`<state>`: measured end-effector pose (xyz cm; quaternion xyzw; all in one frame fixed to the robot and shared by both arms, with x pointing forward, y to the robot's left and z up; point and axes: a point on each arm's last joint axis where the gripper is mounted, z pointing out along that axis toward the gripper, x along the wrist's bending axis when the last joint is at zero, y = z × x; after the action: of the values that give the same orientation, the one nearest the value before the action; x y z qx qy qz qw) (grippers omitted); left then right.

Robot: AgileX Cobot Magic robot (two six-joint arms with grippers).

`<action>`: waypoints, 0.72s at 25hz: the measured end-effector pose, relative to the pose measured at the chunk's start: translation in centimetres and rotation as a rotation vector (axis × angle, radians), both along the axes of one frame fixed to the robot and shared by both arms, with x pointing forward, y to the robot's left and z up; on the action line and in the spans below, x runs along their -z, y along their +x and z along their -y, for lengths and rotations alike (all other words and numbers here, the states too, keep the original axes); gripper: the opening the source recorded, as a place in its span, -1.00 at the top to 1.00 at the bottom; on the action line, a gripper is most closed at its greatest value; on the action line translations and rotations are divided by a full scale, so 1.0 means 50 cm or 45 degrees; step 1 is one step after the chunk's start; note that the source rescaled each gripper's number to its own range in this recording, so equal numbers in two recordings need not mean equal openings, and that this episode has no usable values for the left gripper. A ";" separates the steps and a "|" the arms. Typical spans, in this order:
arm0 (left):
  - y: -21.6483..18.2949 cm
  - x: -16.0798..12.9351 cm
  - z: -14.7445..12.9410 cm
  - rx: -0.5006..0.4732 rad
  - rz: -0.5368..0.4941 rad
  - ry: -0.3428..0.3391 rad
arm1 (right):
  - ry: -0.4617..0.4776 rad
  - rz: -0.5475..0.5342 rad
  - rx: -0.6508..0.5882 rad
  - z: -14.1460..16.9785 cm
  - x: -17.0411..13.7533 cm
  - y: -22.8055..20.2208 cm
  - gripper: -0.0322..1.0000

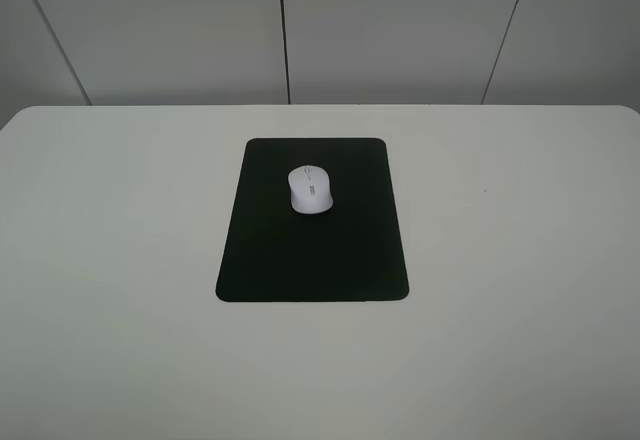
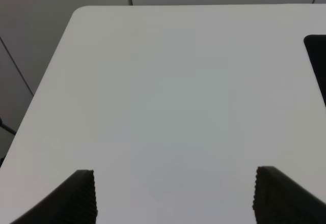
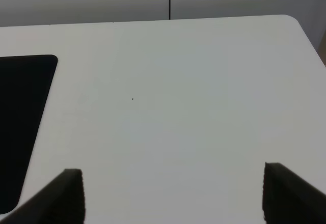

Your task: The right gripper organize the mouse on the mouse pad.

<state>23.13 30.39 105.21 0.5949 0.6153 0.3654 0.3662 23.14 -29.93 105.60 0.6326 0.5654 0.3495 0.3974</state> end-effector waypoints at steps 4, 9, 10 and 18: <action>0.000 0.000 0.000 0.000 0.000 0.000 | 0.000 0.000 0.000 0.000 0.000 0.000 0.03; 0.000 0.000 0.000 0.000 0.000 0.000 | 0.001 0.000 -0.001 0.000 0.000 0.000 0.03; 0.000 0.000 0.000 0.000 0.000 0.000 | 0.002 -0.001 -0.002 0.000 0.000 0.000 0.03; 0.000 0.000 0.000 0.000 0.000 0.000 | 0.002 -0.001 -0.002 0.000 0.000 0.000 0.03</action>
<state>23.13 30.39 105.21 0.5949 0.6153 0.3654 0.3662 23.14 -29.92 105.59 0.6328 0.5656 0.3500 0.3964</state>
